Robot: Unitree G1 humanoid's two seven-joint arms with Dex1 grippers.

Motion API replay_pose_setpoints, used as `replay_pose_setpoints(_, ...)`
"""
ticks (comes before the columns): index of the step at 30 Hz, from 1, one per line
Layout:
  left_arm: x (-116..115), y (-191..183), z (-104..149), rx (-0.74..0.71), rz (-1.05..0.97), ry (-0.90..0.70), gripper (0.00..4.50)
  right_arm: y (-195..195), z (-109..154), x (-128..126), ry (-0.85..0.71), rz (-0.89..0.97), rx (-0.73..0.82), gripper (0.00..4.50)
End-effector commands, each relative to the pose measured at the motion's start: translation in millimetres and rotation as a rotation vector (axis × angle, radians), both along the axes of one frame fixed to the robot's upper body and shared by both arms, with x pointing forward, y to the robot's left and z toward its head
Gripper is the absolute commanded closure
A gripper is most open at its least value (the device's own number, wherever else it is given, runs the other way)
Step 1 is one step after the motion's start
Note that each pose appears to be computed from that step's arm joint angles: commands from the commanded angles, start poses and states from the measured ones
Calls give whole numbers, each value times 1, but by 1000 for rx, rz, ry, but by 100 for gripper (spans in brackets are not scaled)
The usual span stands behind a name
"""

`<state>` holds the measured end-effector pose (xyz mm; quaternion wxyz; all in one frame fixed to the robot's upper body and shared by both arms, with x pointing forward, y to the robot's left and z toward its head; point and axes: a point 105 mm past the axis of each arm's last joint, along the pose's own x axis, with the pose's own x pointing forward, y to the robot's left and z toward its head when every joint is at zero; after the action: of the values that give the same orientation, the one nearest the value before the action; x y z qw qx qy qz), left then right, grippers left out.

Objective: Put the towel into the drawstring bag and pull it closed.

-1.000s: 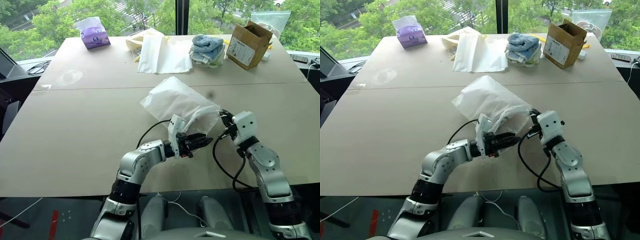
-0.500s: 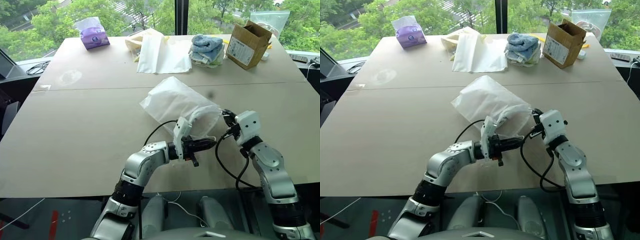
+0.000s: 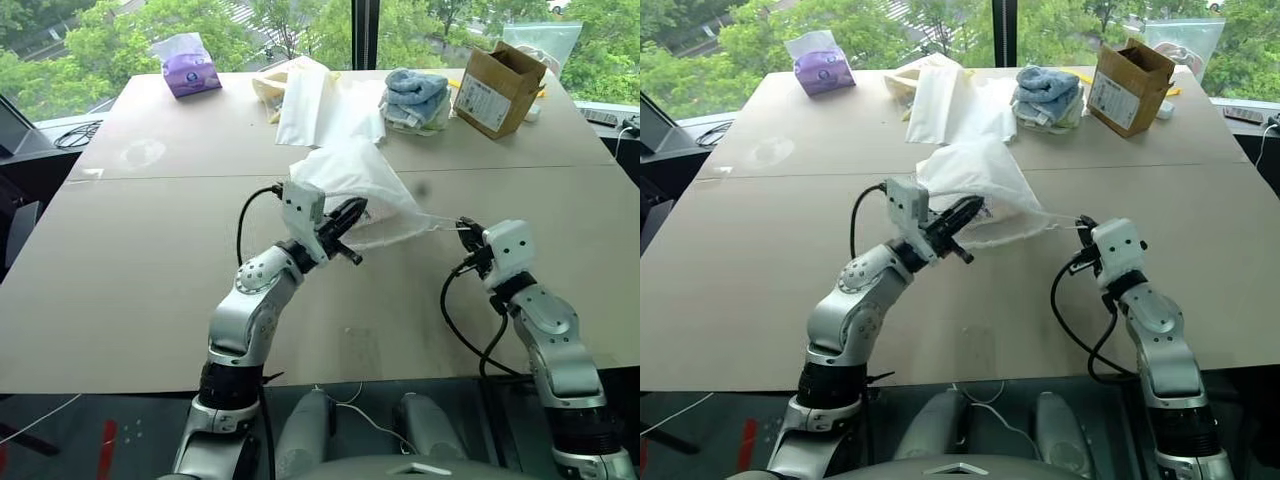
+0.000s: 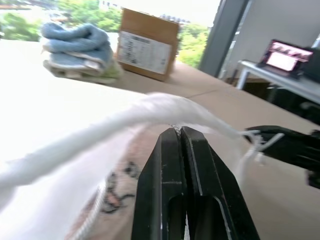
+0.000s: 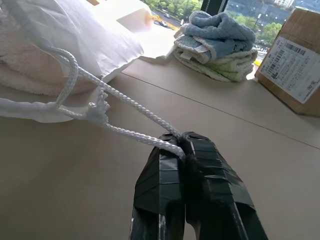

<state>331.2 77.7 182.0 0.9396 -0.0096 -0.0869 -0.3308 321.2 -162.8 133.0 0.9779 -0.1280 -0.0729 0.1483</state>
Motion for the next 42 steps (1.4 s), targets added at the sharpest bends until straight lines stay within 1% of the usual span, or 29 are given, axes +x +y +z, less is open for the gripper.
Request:
replay_pose_setpoints(1,-10,10,33,171,116,-258,444,-32,19,10,-52,-169,91,450)
replay_pose_setpoints(3,-8,18,35,303,223,-354,444,-44,23,16,-54,-240,150,450)
replay_pose_setpoints(5,-10,30,41,339,317,-431,444,-54,26,21,-54,-303,219,450)
replay_pose_setpoints(8,-22,35,54,452,380,-643,444,-63,32,27,-52,-365,331,450)
replay_pose_setpoints(9,-22,44,58,468,446,-680,444,-63,35,29,-55,-370,348,450)
replay_pose_setpoints(11,-14,69,56,448,592,-632,444,-60,42,32,-65,-370,363,450)
replay_pose_setpoints(12,-9,78,51,468,653,-599,444,-59,45,33,-70,-371,369,450)
replay_pose_setpoints(13,-5,84,47,483,692,-577,444,-59,48,33,-76,-378,377,450)
replay_pose_setpoints(14,-4,91,46,462,747,-558,444,-61,50,33,-84,-395,387,450)
replay_pose_setpoints(15,-1,98,45,481,807,-539,444,-63,53,33,-91,-415,395,450)
replay_pose_setpoints(17,7,110,43,477,916,-494,444,-67,57,33,-108,-454,408,450)
replay_pose_setpoints(22,28,141,35,470,1186,-315,444,-77,64,31,-132,-526,432,450)
replay_pose_setpoints(26,33,167,23,438,1381,-128,444,-85,65,28,-141,-572,458,450)
replay_pose_setpoints(28,33,176,19,429,1453,-71,444,-91,65,26,-146,-606,464,450)
replay_pose_setpoints(31,28,192,25,417,1554,-61,444,-108,63,21,-160,-689,479,450)
replay_pose_setpoints(33,21,208,38,424,1635,-108,444,-130,66,13,-196,-811,508,450)
replay_pose_setpoints(37,12,226,53,432,1728,-173,444,-158,68,-2,-248,-967,572,450)
replay_pose_setpoints(40,8,232,57,415,1762,-191,444,-169,67,-10,-269,-1040,624,450)
replay_pose_setpoints(42,7,233,55,413,1777,-177,444,-171,65,-13,-267,-1069,651,450)
